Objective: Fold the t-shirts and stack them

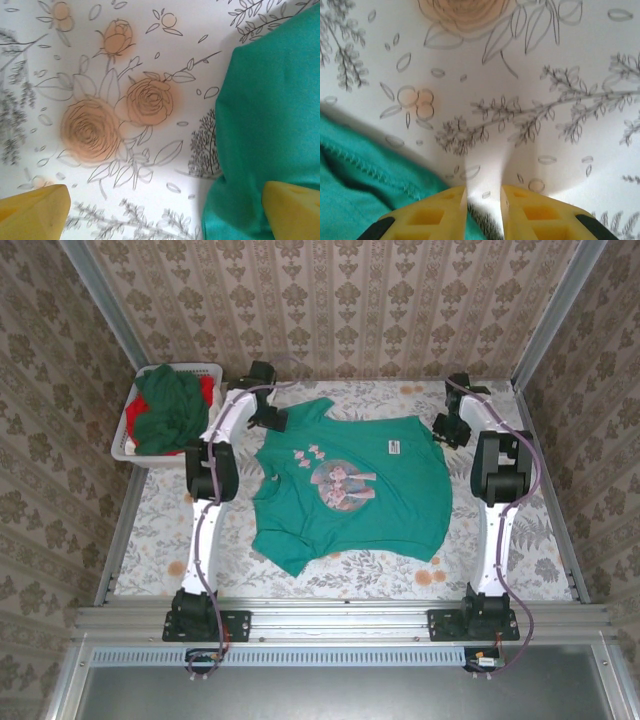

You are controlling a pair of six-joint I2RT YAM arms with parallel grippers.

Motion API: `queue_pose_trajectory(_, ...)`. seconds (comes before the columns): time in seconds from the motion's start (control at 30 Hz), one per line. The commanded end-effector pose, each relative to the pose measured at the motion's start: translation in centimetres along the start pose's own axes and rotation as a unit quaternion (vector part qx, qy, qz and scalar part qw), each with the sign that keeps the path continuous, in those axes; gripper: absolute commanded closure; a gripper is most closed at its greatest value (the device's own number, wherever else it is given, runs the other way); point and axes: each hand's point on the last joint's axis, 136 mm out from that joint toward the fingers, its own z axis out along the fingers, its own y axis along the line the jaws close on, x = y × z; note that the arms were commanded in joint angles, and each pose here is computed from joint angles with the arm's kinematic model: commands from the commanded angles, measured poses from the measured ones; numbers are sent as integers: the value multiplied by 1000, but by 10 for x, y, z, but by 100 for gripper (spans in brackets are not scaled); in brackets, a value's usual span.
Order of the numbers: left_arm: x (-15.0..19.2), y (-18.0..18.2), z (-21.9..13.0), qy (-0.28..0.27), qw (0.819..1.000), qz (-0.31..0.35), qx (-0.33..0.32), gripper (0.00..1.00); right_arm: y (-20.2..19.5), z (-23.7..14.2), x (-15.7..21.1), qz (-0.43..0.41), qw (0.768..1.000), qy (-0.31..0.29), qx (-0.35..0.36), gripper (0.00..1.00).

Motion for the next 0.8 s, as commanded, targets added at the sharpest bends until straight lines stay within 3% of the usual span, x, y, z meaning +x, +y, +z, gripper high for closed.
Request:
queue_pose_trajectory(0.0, -31, 5, -77, -69, 997, -23, 8, 0, 7, -52, -2, -8, 999, -40, -15, 73)
queue_pose_trajectory(0.13, -26, 4, -128, -106, 994, -29, 17, 0, 16, -92, 28, -39, 996, -73, -27, 70)
queue_pose_trajectory(0.27, 22, -16, -171, -147, 983, -75, 83, 0, 29, -108, 112, -84, 991, -91, -56, 68)
queue_pose_trajectory(0.37, 81, -38, -192, -177, 959, -135, 178, 0, 39, -114, 185, -130, 984, -97, -73, 67)
queue_pose_trajectory(0.47, 157, -51, -197, -178, 939, -187, 228, 0, 28, -114, 248, -149, 983, -87, -65, 66)
queue_pose_trajectory(0.6, 246, -58, -196, -136, 954, -190, 190, 0, -20, -104, 300, -139, 988, -69, -14, 66)
queue_pose_trajectory(0.77, 314, -87, -182, -69, 955, -188, 218, 28, -49, -81, 318, -125, 991, -51, 16, 63)
